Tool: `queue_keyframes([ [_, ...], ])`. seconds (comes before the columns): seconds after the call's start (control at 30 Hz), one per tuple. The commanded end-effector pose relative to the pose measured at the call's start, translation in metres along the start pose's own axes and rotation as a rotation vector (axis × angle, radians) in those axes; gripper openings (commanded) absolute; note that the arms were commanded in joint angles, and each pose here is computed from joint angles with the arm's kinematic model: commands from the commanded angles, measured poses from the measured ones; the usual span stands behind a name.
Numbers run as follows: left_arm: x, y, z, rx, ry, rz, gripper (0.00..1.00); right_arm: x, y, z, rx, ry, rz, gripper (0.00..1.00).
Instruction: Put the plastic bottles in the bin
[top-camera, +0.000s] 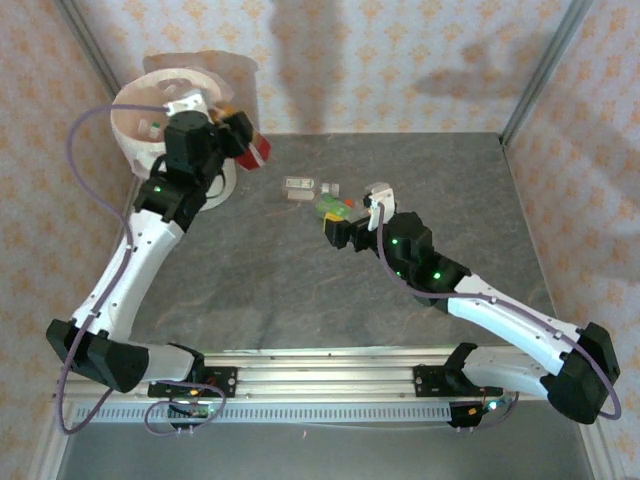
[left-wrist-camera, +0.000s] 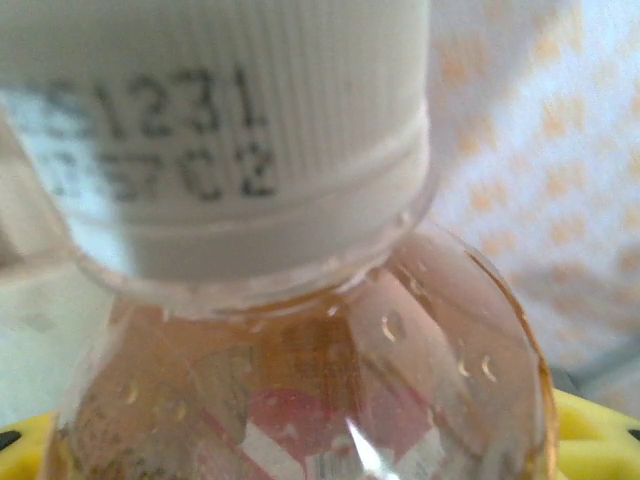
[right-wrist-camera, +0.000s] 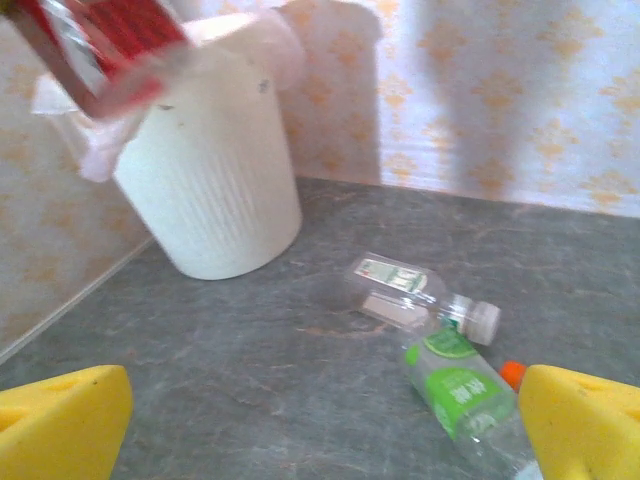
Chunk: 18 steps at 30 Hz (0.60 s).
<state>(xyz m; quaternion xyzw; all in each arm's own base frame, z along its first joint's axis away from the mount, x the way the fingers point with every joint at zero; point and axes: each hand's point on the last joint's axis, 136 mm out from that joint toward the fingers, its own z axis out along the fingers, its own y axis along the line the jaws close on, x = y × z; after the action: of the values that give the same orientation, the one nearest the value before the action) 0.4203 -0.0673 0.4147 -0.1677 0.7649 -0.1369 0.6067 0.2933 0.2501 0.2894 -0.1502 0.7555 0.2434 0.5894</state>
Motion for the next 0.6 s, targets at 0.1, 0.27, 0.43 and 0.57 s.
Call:
queue_keyframes([
  [0.1,-0.083,0.052,-0.007,-0.245,-0.269,0.096,0.62,0.003,-0.031,-0.008,0.171,-0.015,0.047,0.99],
  [0.27,-0.122,0.095,0.008,-0.360,-0.300,0.128,0.62,0.004,-0.042,-0.015,0.237,-0.003,0.041,0.99],
  [0.43,-0.136,0.117,0.026,-0.407,-0.283,0.232,0.63,0.009,-0.049,-0.018,0.272,0.013,0.045,0.99],
  [0.57,-0.135,0.135,0.049,-0.414,-0.258,0.253,0.63,0.011,-0.049,-0.017,0.274,0.016,0.060,0.99],
])
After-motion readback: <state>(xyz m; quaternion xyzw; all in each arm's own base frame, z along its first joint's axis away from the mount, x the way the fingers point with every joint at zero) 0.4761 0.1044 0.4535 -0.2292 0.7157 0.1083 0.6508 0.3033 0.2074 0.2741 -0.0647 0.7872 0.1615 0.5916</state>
